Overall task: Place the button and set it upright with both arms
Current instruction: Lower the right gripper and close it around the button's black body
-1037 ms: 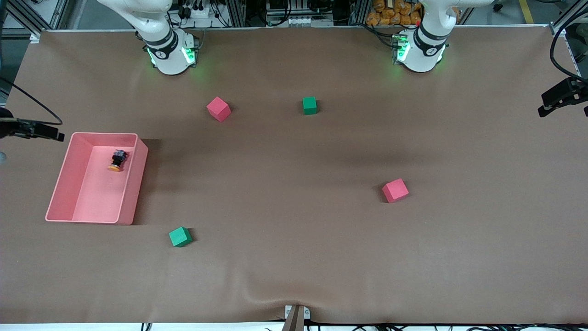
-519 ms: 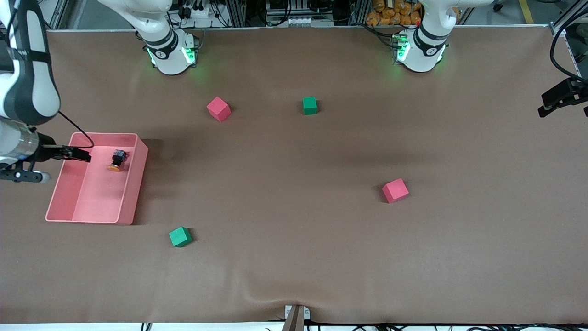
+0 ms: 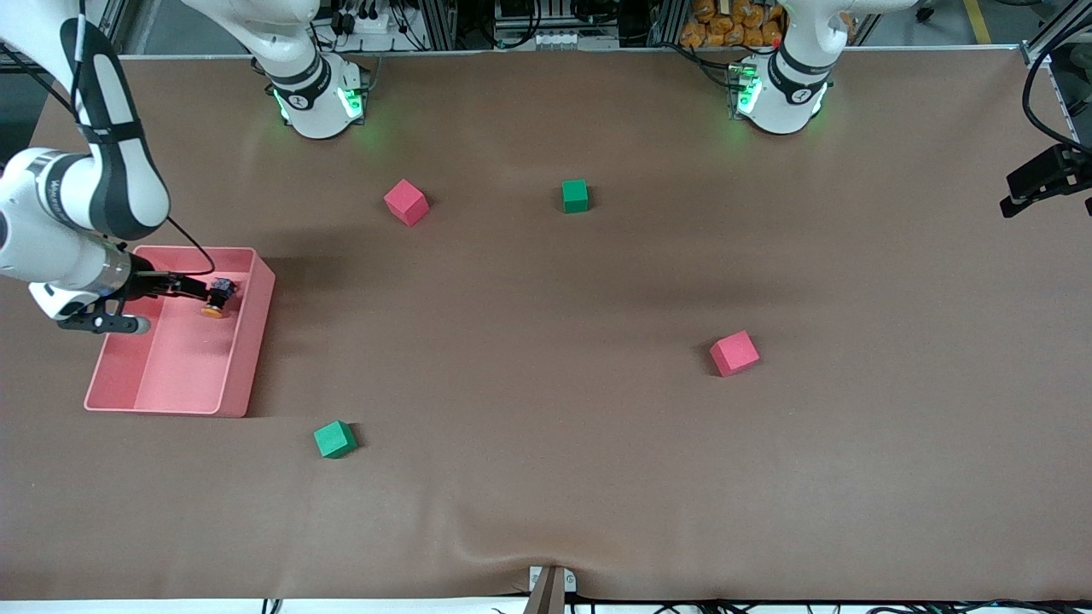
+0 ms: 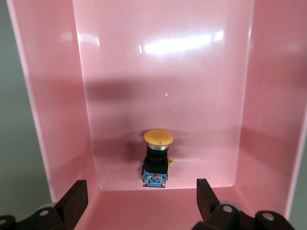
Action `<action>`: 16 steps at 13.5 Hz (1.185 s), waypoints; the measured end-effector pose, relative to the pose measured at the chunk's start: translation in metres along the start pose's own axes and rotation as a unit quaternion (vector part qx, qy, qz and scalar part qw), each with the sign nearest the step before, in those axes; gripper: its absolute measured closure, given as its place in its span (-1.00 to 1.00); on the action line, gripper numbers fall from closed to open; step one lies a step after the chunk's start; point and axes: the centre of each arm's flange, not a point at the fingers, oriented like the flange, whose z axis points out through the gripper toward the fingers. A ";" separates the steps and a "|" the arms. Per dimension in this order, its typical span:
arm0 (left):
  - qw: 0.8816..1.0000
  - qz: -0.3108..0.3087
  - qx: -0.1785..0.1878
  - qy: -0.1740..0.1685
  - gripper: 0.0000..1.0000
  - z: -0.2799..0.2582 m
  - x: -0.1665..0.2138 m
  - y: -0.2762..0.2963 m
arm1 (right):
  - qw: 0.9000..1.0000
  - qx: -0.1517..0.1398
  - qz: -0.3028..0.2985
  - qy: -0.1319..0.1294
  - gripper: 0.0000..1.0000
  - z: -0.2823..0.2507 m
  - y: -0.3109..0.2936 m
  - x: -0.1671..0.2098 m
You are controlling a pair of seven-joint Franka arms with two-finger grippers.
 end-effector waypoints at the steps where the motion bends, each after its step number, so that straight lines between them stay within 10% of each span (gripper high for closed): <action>1: 1.000 0.000 0.000 0.000 -1.00 0.000 0.000 0.000 | 1.000 0.001 -0.004 -0.003 -1.00 0.008 0.001 -0.004; 16: 1.000 0.000 0.000 0.000 -1.00 0.000 0.000 0.000 | 1.000 0.002 -0.017 0.017 -1.00 0.107 0.040 -0.017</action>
